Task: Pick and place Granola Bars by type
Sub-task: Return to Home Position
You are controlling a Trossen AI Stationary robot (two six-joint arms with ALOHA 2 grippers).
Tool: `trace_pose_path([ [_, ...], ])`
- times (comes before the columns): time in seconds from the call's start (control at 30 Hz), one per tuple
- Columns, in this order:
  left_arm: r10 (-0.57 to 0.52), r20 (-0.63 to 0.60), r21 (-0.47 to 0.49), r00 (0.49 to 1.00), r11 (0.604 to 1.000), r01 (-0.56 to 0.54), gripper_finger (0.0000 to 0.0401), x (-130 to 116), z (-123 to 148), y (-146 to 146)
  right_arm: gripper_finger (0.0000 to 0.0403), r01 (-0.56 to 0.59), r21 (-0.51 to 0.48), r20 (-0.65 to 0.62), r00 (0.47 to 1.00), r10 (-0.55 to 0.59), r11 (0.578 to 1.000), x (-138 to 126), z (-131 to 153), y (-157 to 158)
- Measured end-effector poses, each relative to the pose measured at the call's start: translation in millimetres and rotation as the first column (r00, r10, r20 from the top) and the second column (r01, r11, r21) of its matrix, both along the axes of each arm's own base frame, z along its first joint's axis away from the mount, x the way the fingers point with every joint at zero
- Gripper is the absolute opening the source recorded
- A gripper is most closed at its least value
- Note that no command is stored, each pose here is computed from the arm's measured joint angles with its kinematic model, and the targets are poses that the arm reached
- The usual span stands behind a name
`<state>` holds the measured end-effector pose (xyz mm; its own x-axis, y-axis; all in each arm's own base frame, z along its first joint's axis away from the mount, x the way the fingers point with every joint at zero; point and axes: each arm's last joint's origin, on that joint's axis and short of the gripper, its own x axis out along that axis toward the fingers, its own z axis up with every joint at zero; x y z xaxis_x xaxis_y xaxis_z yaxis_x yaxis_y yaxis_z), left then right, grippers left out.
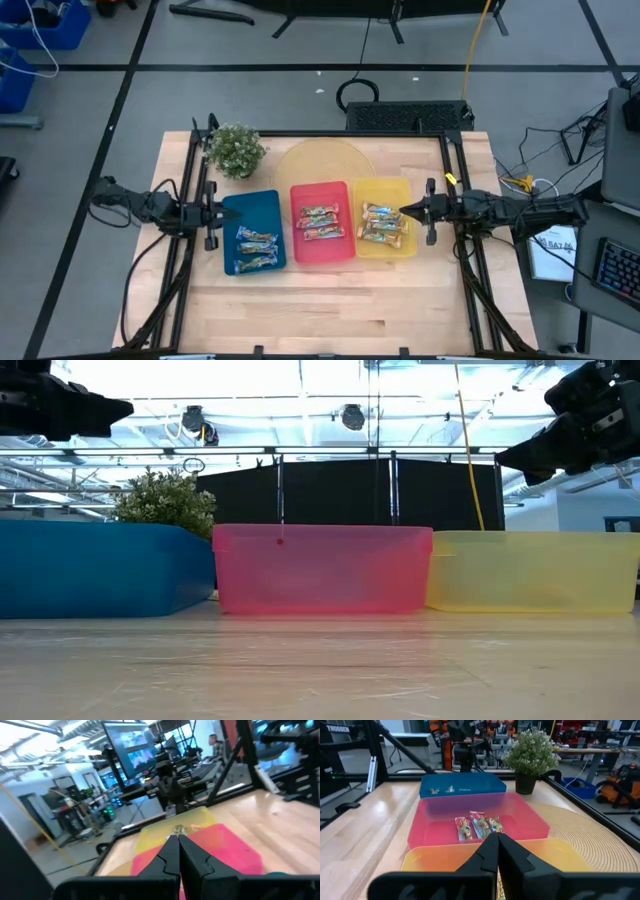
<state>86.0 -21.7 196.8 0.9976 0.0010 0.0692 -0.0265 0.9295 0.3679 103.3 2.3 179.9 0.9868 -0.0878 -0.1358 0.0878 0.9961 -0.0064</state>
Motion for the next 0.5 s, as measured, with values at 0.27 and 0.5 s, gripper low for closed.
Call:
trace_pose_path([
  [0.27,-0.101,-0.122,-0.112,0.987,0.990,0.087,0.0002,3,-12,9,0.0000,-0.002,0.016,0.046,0.999,0.001,1.000,3,-16,0],
  [0.5,-0.108,-0.094,-0.130,0.990,0.987,0.095,0.0002,9,-26,12,0.0000,-0.048,0.036,0.074,0.996,0.045,0.998,4,-16,2],
])
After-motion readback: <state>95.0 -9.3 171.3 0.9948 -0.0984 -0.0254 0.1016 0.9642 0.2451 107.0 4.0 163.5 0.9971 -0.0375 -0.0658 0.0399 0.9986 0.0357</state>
